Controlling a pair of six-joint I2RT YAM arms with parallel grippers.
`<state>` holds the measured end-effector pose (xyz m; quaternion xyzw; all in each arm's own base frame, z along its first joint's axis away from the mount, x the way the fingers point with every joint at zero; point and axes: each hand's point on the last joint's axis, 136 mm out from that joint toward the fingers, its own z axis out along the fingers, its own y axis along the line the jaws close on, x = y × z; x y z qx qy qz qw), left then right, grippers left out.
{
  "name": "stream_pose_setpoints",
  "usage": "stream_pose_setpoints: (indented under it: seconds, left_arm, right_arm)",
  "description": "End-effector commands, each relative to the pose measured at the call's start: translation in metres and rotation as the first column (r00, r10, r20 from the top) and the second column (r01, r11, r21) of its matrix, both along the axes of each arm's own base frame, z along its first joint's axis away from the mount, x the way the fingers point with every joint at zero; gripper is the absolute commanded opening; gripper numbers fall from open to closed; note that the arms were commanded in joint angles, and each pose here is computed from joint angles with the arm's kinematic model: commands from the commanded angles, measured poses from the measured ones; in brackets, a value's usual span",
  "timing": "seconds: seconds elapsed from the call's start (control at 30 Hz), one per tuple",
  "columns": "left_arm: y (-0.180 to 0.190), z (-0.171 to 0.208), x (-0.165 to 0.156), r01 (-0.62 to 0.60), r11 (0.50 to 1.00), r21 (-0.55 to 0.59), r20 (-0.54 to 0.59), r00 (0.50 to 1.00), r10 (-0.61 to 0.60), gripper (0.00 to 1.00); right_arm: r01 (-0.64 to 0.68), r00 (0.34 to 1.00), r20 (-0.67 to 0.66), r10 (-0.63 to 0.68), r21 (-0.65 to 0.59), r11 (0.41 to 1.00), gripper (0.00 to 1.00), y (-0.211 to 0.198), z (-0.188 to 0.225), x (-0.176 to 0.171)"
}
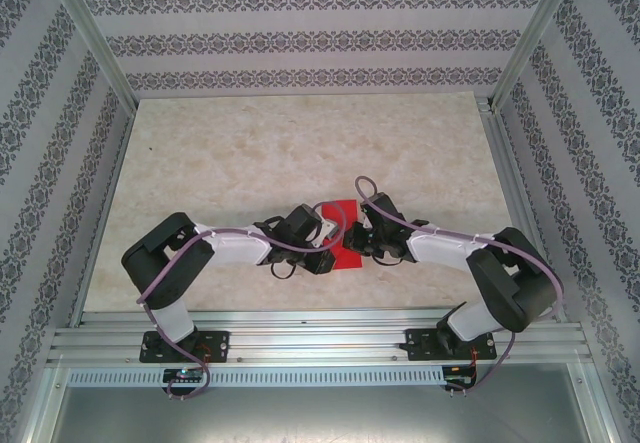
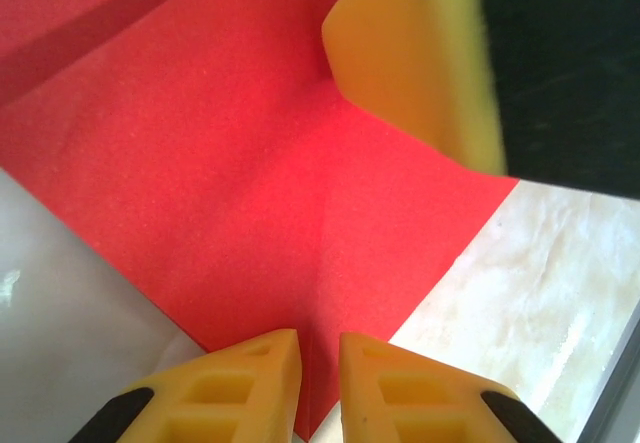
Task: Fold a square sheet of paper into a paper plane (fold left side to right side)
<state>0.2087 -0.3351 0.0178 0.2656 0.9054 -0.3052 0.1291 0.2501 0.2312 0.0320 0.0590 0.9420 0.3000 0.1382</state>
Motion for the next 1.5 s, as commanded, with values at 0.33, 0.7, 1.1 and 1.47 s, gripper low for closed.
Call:
stream_pose_setpoints:
  seconds: [0.33,0.7,1.1,1.47]
  left_arm:
    - [0.039,-0.047,-0.033,-0.005,0.972,0.235,-0.057,0.998,0.019,0.21]
    - [0.053,-0.056,-0.043,0.017,0.960,0.280,-0.064,0.998,0.001,0.19]
    - [0.058,-0.063,-0.050,0.015,0.960,0.281,-0.077,0.997,0.007,0.18]
    - [0.051,-0.053,-0.046,0.006,0.968,0.250,-0.064,0.998,0.010,0.19]
  right_arm:
    - [-0.046,0.995,-0.084,0.058,0.139,0.989,0.09,0.040,-0.009,-0.017]
    - [-0.031,0.994,-0.107,0.022,-0.076,0.997,0.09,0.000,-0.042,-0.011]
    - [0.038,0.998,-0.043,-0.047,-0.192,0.981,0.10,-0.051,-0.034,0.034]
    - [0.032,0.998,0.058,-0.024,-0.137,0.990,0.10,-0.043,0.020,0.036]
